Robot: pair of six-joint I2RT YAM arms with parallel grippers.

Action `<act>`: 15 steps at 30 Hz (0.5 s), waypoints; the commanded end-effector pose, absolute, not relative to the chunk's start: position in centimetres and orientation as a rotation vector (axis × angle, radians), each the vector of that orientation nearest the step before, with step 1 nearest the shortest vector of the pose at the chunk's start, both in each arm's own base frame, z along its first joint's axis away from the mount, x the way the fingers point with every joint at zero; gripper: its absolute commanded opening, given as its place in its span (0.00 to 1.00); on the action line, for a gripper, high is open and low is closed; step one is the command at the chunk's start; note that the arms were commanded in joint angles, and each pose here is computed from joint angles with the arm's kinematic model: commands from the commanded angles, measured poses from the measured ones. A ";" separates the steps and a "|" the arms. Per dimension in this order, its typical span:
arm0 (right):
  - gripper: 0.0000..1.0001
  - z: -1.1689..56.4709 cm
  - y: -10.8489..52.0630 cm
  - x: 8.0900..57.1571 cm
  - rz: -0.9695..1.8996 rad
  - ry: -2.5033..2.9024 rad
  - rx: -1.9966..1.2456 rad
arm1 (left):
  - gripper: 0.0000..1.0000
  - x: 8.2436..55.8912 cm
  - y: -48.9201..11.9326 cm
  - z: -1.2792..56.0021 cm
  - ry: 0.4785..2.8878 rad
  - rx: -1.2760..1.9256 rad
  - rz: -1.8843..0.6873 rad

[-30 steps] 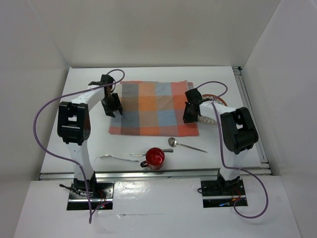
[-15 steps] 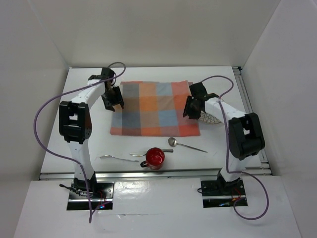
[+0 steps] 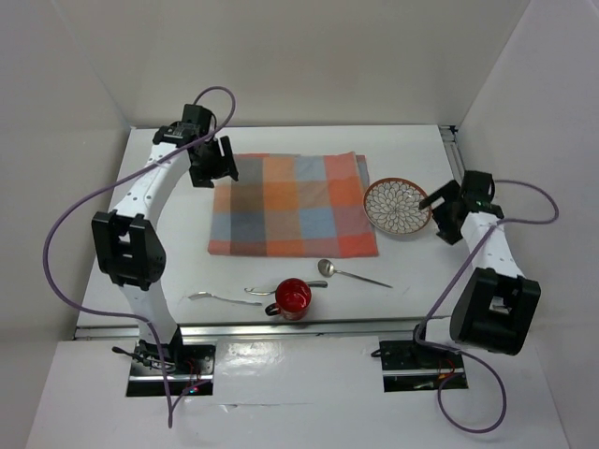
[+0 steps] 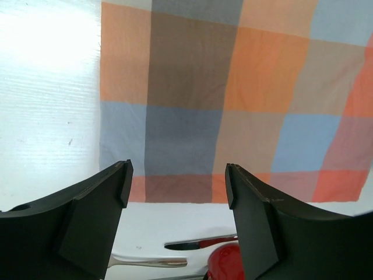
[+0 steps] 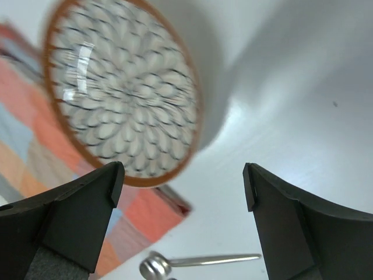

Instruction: Set the dinner table for one person

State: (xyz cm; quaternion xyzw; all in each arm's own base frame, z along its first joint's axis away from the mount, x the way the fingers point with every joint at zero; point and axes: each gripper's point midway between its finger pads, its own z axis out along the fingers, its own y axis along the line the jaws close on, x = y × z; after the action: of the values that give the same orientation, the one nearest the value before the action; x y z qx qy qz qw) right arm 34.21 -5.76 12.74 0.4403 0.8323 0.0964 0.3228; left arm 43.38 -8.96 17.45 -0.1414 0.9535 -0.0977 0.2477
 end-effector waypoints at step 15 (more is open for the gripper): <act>0.63 4.7 -3.2 35.9 0.723 2.169 1.267 | 0.82 40.7 -9.3 18.3 2.593 -0.307 -0.259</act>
State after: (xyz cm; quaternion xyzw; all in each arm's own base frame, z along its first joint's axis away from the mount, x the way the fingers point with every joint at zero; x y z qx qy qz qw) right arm 33.85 -2.99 3.35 0.4767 0.8185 0.2352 0.2182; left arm 40.79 -9.40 16.37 -0.1290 0.9608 -0.0929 0.2273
